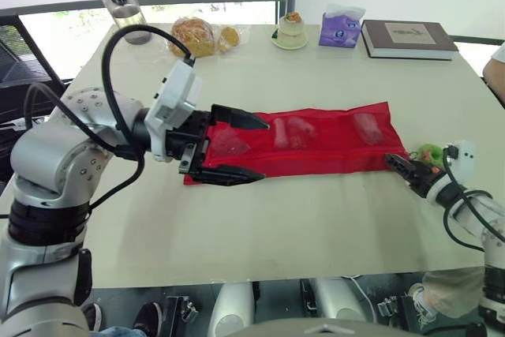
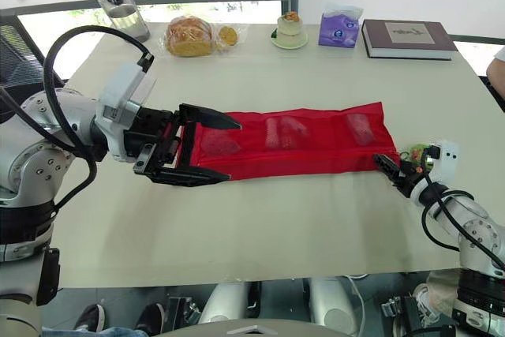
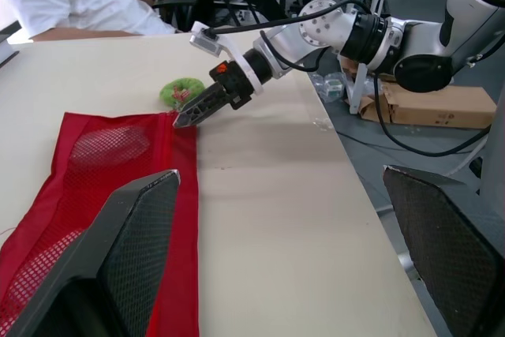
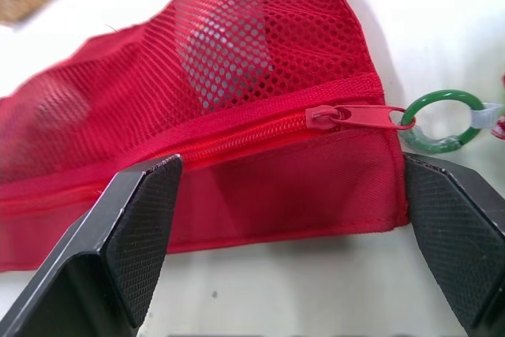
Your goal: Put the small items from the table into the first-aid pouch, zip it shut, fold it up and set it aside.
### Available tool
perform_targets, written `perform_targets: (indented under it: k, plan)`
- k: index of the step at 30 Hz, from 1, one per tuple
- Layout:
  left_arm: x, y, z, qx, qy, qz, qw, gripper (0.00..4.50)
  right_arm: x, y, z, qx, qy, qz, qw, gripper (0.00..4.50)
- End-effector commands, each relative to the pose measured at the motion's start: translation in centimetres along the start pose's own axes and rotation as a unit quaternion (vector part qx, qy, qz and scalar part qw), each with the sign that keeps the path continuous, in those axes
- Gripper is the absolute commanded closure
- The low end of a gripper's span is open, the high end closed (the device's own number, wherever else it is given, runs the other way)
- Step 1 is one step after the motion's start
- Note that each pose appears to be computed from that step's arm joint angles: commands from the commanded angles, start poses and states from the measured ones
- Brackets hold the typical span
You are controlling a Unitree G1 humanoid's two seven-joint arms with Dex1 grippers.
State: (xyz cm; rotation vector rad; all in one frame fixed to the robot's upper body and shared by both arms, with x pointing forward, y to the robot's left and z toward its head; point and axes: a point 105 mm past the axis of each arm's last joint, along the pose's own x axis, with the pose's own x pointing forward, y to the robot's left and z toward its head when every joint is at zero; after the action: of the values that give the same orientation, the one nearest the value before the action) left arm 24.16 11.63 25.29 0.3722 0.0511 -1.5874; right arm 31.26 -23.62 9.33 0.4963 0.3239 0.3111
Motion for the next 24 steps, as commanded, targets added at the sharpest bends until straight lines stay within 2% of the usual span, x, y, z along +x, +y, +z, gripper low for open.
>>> perform_targets:
  k: [1,2,6,8,11,12,13,17,24]
  plan:
    - [0.0,-0.2,1.0,0.022,-0.004,0.000,1.000,0.11,1.0,0.5,-1.5,0.059,0.013,0.034,0.998,0.00]
    - [0.0,-0.2,1.0,0.023,-0.003,0.002,1.000,0.11,1.1,0.5,-1.5,0.069,0.008,0.039,0.997,0.00]
    - [-0.1,0.1,0.9,0.023,0.000,0.010,1.000,0.00,1.2,0.4,-1.5,0.079,0.005,0.045,0.996,1.22]
    - [-0.2,0.2,1.0,0.023,-0.002,0.014,1.000,0.00,1.2,0.4,-1.5,0.077,0.005,0.046,0.996,2.39]
    - [-0.2,0.4,1.2,0.022,-0.007,0.018,1.000,0.00,1.1,0.5,-1.4,0.077,0.000,0.049,0.996,3.82]
    - [-0.2,0.5,1.2,0.023,-0.007,0.018,1.000,0.00,1.0,0.5,-1.3,0.076,-0.004,0.049,0.996,3.95]
    - [-0.1,0.5,1.2,0.023,-0.007,0.018,1.000,0.00,0.9,0.5,-1.2,0.076,-0.007,0.049,0.996,4.34]
    - [-0.1,0.9,1.0,0.026,-0.004,0.027,0.999,0.00,0.0,0.4,-0.7,0.071,-0.021,0.049,0.996,4.34]
    - [-0.5,1.7,1.1,0.031,-0.009,0.037,0.999,0.00,-3.7,-1.7,1.7,0.057,-0.063,0.009,0.996,4.34]
